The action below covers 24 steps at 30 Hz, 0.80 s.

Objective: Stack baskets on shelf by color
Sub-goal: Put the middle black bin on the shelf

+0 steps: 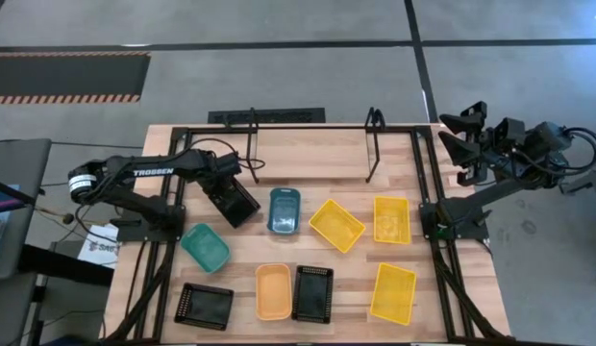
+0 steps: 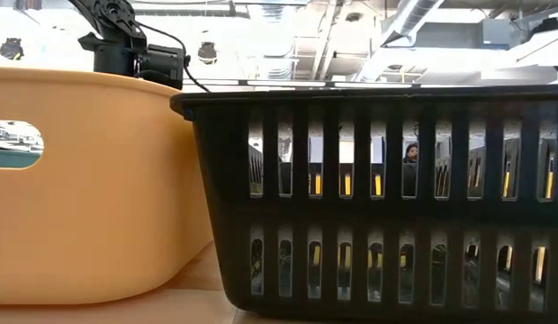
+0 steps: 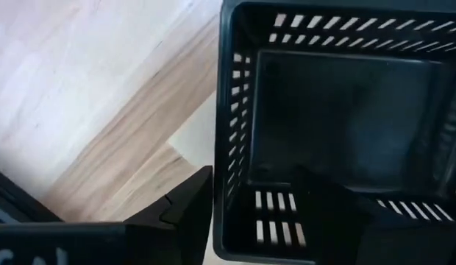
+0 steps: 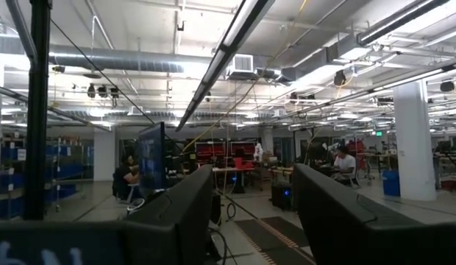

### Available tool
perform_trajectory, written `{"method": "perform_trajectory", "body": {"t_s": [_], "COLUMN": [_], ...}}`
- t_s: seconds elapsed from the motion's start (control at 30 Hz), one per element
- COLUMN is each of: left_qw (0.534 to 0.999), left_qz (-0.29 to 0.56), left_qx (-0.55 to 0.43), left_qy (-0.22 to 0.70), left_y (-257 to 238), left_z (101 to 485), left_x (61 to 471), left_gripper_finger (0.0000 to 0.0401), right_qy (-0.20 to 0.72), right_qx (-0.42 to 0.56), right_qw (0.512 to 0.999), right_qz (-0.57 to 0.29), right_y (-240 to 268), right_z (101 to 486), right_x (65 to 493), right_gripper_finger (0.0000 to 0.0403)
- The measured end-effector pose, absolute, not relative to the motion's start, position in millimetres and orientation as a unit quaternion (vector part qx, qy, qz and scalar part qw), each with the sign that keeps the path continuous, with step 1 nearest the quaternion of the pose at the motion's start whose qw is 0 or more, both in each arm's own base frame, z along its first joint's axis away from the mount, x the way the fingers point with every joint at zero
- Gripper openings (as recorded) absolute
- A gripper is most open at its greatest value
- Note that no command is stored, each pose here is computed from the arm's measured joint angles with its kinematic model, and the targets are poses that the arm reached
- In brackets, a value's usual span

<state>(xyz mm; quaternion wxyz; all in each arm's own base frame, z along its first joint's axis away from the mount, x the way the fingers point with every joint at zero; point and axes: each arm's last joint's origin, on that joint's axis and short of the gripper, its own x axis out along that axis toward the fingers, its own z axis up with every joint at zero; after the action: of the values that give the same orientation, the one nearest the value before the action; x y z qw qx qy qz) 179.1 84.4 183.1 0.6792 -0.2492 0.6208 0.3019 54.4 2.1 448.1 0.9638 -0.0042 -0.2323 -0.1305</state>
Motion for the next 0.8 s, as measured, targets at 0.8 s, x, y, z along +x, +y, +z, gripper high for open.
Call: {"method": "perform_trajectory", "body": {"t_s": [0.8], "left_qw": [0.693], "left_qz": [0.325], "left_qx": [-0.209], "left_qy": [0.608], "left_y": [65.7], "left_z": [250.9], "left_x": [184.8], "left_gripper_finger": [0.0000], "right_qy": [-0.239], "right_qx": [-0.001], "right_qw": [0.962], "right_qz": [-0.131], "right_y": [1.9], "right_z": [449.4], "right_x": [53.7], "right_gripper_finger": [0.0184]}}
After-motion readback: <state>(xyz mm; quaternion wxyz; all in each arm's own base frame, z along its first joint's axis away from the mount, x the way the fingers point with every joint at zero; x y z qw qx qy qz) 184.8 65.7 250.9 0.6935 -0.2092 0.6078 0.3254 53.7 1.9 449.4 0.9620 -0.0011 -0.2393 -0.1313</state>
